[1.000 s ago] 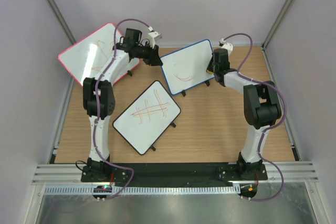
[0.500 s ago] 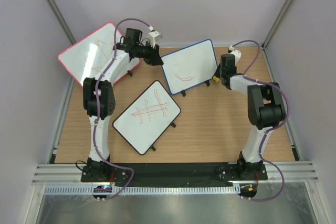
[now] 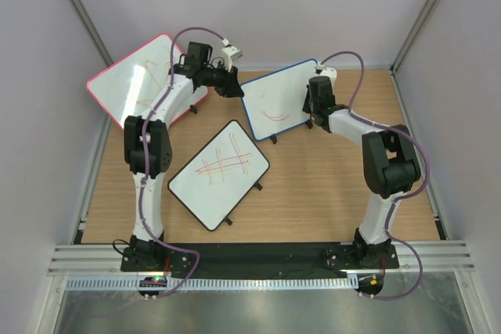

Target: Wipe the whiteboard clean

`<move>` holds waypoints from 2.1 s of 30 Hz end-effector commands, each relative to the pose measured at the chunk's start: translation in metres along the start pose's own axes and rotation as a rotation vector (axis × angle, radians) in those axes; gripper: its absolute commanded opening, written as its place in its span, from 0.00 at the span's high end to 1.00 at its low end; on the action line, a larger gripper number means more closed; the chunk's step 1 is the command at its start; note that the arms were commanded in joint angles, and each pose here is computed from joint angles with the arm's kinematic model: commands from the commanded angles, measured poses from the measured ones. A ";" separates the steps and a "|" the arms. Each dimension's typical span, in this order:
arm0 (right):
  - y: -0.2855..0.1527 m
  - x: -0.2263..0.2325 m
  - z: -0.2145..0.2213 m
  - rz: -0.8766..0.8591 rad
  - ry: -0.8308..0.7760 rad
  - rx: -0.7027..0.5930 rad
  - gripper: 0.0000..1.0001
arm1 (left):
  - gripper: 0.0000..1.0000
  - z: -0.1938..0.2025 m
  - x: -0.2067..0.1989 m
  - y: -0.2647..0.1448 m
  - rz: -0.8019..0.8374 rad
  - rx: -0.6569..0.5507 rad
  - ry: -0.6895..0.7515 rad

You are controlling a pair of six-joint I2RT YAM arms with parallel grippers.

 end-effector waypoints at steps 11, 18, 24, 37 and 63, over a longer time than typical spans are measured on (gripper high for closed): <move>-0.050 0.117 -0.043 -0.238 -0.191 -0.170 0.99 | 1.00 -0.016 -0.002 -0.007 -0.033 -0.018 0.128; -0.047 0.034 -0.056 -0.235 -0.021 -0.058 0.25 | 1.00 -0.015 -0.003 -0.006 -0.025 -0.019 0.127; -0.039 -0.019 -0.041 -0.316 0.027 0.029 0.16 | 1.00 -0.015 -0.003 -0.005 -0.025 -0.018 0.128; 0.000 -0.035 -0.025 -0.340 0.078 0.110 0.27 | 1.00 -0.014 -0.004 -0.006 -0.029 -0.015 0.128; 0.007 -0.033 -0.033 -0.338 0.064 0.072 0.99 | 1.00 -0.016 -0.005 -0.006 -0.024 -0.019 0.134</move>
Point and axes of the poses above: each gripper's point midway between its finger pads, its own y axis out along the fingers, its own x axis along the line the jaws close on, z = x × y, the point moved 6 cm from there along -y, back along the fingers, and after that the axes turned 6 degrees about y, right-handed, at the moved point
